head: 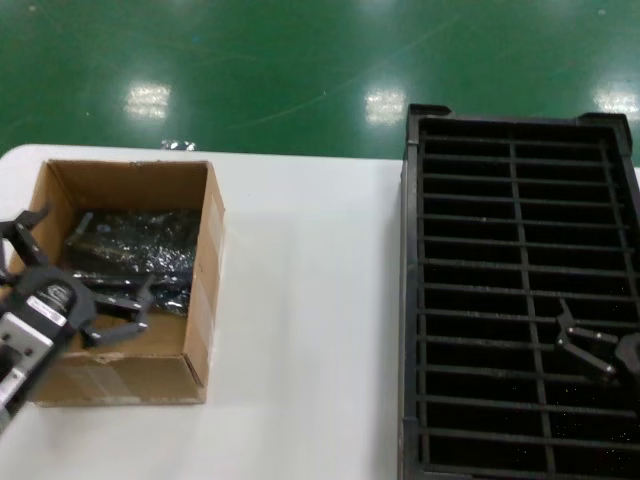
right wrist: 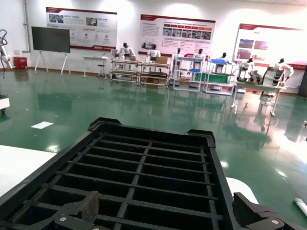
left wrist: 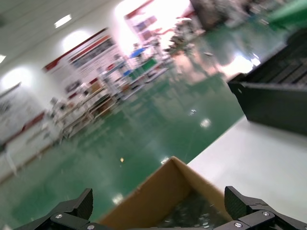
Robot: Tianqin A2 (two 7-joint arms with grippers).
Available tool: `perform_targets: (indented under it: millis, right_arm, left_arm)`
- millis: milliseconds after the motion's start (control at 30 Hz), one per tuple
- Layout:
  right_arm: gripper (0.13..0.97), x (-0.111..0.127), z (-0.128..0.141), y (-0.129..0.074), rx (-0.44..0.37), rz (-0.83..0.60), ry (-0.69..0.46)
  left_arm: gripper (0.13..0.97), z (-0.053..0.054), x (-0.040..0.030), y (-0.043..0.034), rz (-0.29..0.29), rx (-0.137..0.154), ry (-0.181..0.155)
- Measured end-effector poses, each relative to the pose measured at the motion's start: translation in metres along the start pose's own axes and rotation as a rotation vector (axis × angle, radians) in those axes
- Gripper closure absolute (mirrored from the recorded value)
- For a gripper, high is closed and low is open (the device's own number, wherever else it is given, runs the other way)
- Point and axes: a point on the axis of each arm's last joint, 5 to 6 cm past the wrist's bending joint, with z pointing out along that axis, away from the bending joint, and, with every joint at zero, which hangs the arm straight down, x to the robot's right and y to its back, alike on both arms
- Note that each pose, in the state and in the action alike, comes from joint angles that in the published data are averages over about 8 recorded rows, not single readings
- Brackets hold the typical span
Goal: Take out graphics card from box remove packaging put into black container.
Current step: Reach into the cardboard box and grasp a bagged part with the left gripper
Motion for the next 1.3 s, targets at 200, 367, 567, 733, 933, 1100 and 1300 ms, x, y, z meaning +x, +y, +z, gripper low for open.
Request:
perform_targets:
  millis: [200, 367, 567, 733, 933, 1100, 1300]
  right_arm:
    - [0.130, 0.000, 0.000, 0.000, 0.000, 0.000, 0.000]
    - [0.130, 0.000, 0.000, 0.000, 0.000, 0.000, 0.000]
    - [0.130, 0.000, 0.000, 0.000, 0.000, 0.000, 0.000]
    - [0.130, 0.000, 0.000, 0.000, 0.000, 0.000, 0.000]
    - [0.130, 0.000, 0.000, 0.000, 0.000, 0.000, 0.000]
    - [0.130, 0.000, 0.000, 0.000, 0.000, 0.000, 0.000]
    - [0.130, 0.000, 0.000, 0.000, 0.000, 0.000, 0.000]
  left_arm:
    - [0.132, 0.018, -0.0440, 0.0036, 0.303, -0.054, 0.108]
    - [0.132, 0.051, -0.0705, 0.0131, 0.508, -0.147, 0.225]
    - [0.132, 0.091, -0.0871, 0.0223, 0.673, -0.237, 0.362]
    - [0.132, 0.120, -0.0873, 0.0312, 0.783, -0.278, 0.421]
    - [0.132, 0.152, -0.0800, 0.0412, 0.893, -0.295, 0.419]
    - [0.133, 0.170, -0.0729, 0.0476, 0.946, -0.292, 0.388]
    - [0.170, 0.184, -0.0687, 0.0521, 0.984, -0.290, 0.343]
